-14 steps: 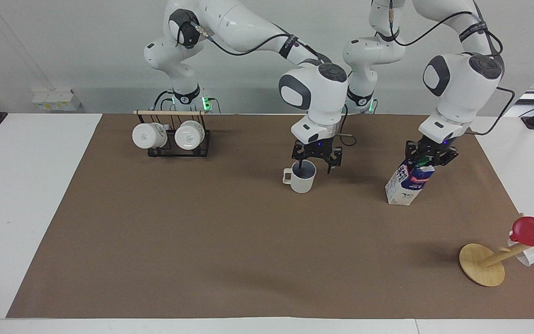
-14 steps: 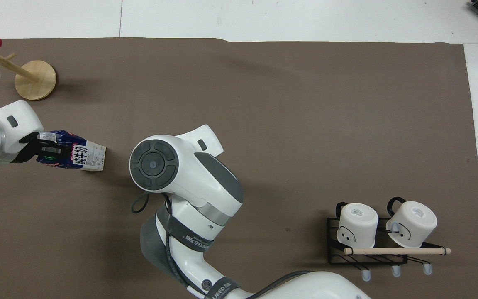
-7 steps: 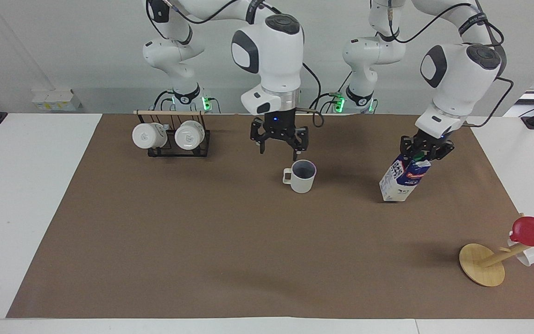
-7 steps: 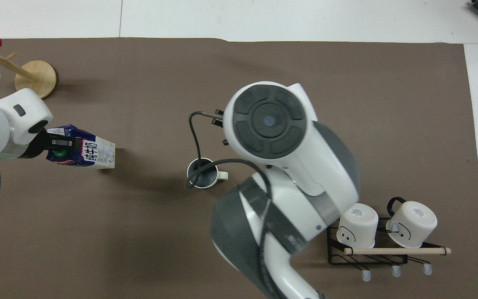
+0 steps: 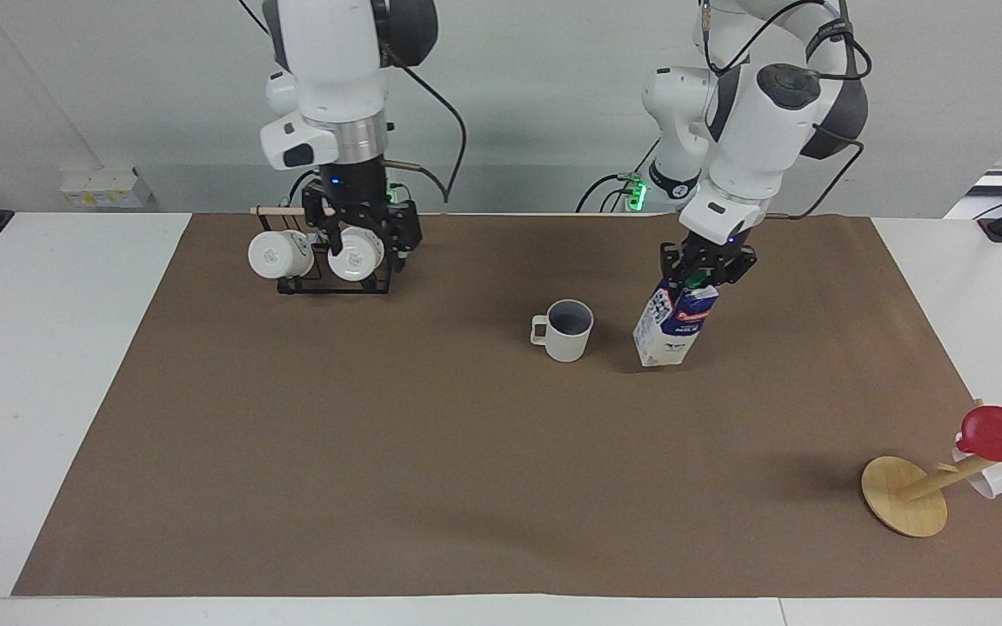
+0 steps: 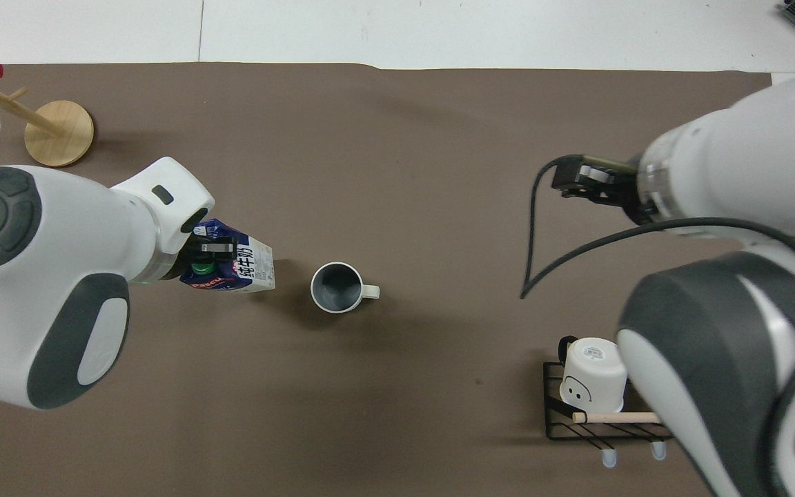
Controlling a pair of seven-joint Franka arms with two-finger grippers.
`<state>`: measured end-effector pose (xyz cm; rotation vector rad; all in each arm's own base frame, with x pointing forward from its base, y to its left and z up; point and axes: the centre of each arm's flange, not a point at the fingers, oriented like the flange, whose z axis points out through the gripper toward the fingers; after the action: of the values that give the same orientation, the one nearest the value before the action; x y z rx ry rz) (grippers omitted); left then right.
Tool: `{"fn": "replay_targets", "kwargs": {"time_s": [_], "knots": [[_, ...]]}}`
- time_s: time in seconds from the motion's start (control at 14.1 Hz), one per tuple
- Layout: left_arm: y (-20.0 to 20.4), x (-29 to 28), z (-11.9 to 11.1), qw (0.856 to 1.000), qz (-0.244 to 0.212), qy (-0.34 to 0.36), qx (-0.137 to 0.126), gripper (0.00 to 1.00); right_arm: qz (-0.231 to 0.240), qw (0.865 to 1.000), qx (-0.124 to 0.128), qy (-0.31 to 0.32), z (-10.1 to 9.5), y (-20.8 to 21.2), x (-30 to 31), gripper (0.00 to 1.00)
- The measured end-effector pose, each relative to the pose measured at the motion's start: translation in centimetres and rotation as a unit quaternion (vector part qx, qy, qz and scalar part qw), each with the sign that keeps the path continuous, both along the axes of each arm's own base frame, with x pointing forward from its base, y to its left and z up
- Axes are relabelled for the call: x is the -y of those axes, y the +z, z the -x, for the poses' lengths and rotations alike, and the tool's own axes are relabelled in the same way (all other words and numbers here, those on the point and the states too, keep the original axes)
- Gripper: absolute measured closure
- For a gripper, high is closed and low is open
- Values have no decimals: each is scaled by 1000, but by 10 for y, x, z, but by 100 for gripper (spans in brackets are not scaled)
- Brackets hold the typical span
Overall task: Place cup and milk on table
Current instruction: 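Release the mug with the right gripper while the left gripper carries the carton, then set the milk carton beside the mug and open the left gripper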
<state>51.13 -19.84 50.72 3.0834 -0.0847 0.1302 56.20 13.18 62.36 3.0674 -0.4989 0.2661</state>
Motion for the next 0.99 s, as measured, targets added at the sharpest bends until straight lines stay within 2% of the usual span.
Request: {"fn": "replay_targets", "kwargs": {"time_s": [0.35,0.57,0.99], "knots": [[-16,11,9,1000,-6,2,-15,52,6,999,-22,23,16,21,89,0],[-28,8,13,1000,-10,3,-25,52,7,999,-29,21,22,28,102,0],[-37,11,16,1000,-10,-1,-23,52,7,999,-36,24,25,47,104,0]]}}
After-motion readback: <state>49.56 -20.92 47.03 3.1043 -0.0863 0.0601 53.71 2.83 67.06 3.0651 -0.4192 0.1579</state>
